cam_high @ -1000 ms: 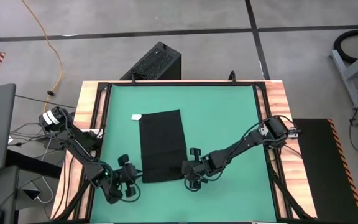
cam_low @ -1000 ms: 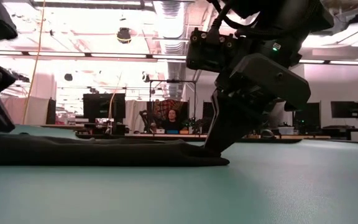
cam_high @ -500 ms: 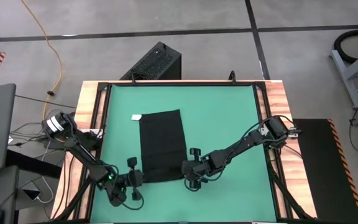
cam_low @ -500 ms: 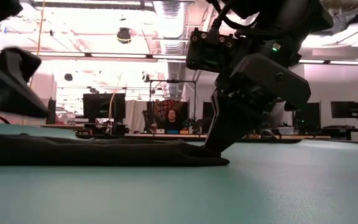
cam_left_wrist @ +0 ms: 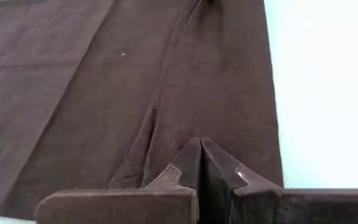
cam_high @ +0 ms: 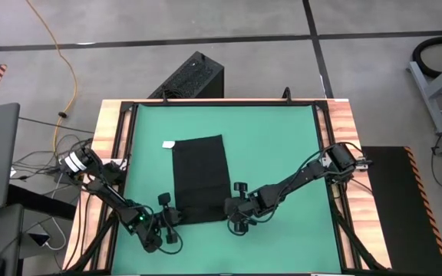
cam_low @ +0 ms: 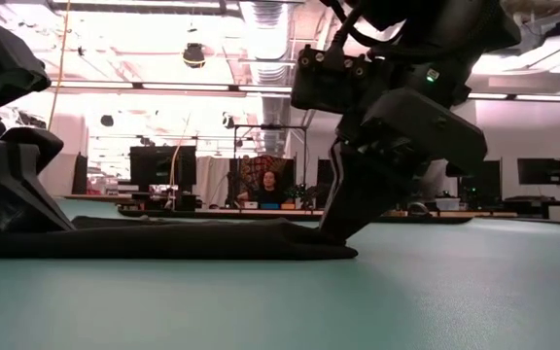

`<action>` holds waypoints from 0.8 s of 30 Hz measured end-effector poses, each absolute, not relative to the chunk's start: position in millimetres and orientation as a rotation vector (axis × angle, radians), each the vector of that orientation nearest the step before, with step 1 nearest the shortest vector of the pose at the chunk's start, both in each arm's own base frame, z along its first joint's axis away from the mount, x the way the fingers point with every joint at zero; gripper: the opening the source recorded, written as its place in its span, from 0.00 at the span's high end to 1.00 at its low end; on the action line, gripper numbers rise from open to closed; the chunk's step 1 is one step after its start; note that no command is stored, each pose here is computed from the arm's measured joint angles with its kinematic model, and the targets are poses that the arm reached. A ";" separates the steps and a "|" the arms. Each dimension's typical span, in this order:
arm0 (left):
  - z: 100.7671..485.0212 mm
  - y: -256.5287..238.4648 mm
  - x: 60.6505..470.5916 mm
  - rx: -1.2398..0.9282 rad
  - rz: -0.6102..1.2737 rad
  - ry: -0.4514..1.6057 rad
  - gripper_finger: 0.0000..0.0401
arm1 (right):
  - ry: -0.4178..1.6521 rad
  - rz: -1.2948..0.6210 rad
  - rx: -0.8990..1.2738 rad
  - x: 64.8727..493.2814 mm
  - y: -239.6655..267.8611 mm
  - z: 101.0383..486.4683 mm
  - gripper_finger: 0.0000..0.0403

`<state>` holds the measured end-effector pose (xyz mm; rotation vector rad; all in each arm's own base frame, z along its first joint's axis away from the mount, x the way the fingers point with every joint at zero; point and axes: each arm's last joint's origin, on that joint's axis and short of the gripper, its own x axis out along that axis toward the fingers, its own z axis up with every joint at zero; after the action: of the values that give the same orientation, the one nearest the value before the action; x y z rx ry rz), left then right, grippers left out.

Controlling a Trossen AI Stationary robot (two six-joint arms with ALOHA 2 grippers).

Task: Roll towel into tight, uniform cylinder
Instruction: Roll the towel

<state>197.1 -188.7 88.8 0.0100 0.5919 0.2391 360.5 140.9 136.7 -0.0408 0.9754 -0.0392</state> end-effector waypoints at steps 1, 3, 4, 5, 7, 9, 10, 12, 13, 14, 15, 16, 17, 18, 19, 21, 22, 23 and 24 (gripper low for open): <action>88.7 -188.8 197.1 0.008 0.236 0.595 1.00 | 0.973 -0.031 -0.067 359.7 141.5 137.9 0.87; 88.3 -189.1 196.9 0.004 0.222 0.610 1.00 | 0.956 -0.031 -0.125 357.6 142.5 142.8 0.83; 88.1 -189.1 196.9 0.001 0.217 0.617 1.00 | 0.947 -0.036 -0.156 355.9 143.0 146.6 0.81; 88.2 -189.0 197.1 -0.002 0.214 0.620 1.00 | 0.930 -0.042 -0.180 354.4 143.5 152.4 0.79; 88.1 -189.0 197.0 -0.003 0.210 0.626 1.00 | 0.885 -0.031 -0.203 352.1 144.0 167.6 0.74; 88.0 -189.1 196.9 -0.004 0.207 0.629 1.00 | 0.854 -0.019 -0.229 349.2 145.2 179.7 0.69; 87.9 -189.2 196.9 -0.006 0.203 0.632 1.00 | 0.849 -0.011 -0.245 347.5 146.1 182.9 0.66; 87.7 -189.3 196.9 -0.010 0.196 0.640 1.00 | 0.846 0.018 -0.287 344.7 148.8 185.9 0.59; 87.6 -189.1 197.0 -0.010 0.196 0.642 1.00 | 0.834 0.040 -0.302 344.1 151.1 187.8 0.56; 87.6 -189.1 197.0 -0.010 0.196 0.643 1.00 | 0.815 0.066 -0.316 344.2 154.1 189.7 0.52; 87.5 -189.0 196.9 -0.009 0.196 0.644 1.00 | 0.797 0.087 -0.333 344.6 157.8 190.4 0.49; 87.5 -189.0 196.9 -0.008 0.196 0.644 1.00 | 0.787 0.113 -0.350 345.5 161.2 189.1 0.46; 87.4 -189.0 196.9 -0.008 0.196 0.645 1.00 | 0.788 0.139 -0.377 346.2 164.7 185.2 0.43; 87.4 -188.9 196.8 -0.008 0.196 0.645 1.00 | 0.799 0.152 -0.406 346.8 167.3 178.6 0.41; 87.3 -188.9 196.8 -0.008 0.195 0.646 1.00 | 0.811 0.166 -0.430 347.4 169.9 171.1 0.39; 87.3 -188.9 196.8 -0.008 0.195 0.646 1.00 | 0.824 0.175 -0.451 350.4 172.3 158.6 0.38; 87.3 -189.0 196.7 -0.008 0.195 0.646 1.00 | 0.823 0.174 -0.452 351.9 172.6 155.1 0.37; 87.3 -189.0 196.7 -0.008 0.195 0.646 1.00 | 0.822 0.169 -0.450 353.9 172.0 152.0 0.37; 87.3 -189.0 196.7 -0.008 0.195 0.646 1.00 | 0.821 0.166 -0.448 355.4 171.6 149.7 0.37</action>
<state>196.7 -189.0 87.3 -0.0083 0.6461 0.1947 355.4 171.6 149.7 -0.4481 0.8208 0.1662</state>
